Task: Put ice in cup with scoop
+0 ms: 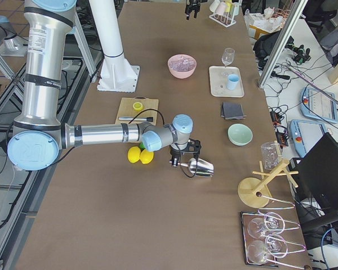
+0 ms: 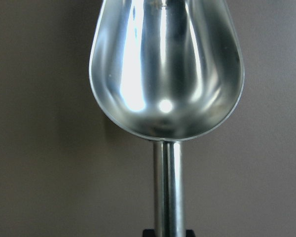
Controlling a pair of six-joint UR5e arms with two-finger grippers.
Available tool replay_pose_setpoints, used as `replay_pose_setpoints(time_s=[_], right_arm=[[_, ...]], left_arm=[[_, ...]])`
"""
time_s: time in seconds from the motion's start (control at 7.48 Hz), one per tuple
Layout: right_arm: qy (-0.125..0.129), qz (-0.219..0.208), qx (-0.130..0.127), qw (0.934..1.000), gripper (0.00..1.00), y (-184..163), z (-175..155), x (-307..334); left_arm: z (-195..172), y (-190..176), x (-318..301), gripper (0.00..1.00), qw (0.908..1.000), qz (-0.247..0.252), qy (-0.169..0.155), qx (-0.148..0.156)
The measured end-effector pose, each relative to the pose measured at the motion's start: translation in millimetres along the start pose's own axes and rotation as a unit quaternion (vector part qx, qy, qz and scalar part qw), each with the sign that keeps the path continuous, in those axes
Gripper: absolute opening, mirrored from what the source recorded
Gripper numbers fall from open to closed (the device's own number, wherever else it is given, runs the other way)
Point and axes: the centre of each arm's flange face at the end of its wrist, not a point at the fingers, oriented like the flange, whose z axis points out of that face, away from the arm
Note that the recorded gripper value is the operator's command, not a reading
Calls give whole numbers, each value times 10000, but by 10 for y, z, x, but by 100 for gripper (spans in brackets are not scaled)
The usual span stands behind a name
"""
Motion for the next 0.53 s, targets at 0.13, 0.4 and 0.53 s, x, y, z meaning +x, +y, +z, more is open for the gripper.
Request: replay_pose_setpoints(time_s=[0.13,0.4,0.53], right_arm=[[8,12,-12,10000,0,9,11,20],[8,30,-28,10000,0,36,14,41],[14,38,-42,10000,0,47,24,58]], left_arm=[[-169,203,-359,99,9988,-475,-100,58],[-507,632,-1046,99,9884,-1479,-334,119],[-549,813,-1233,99,9835,-1734,-517,68]])
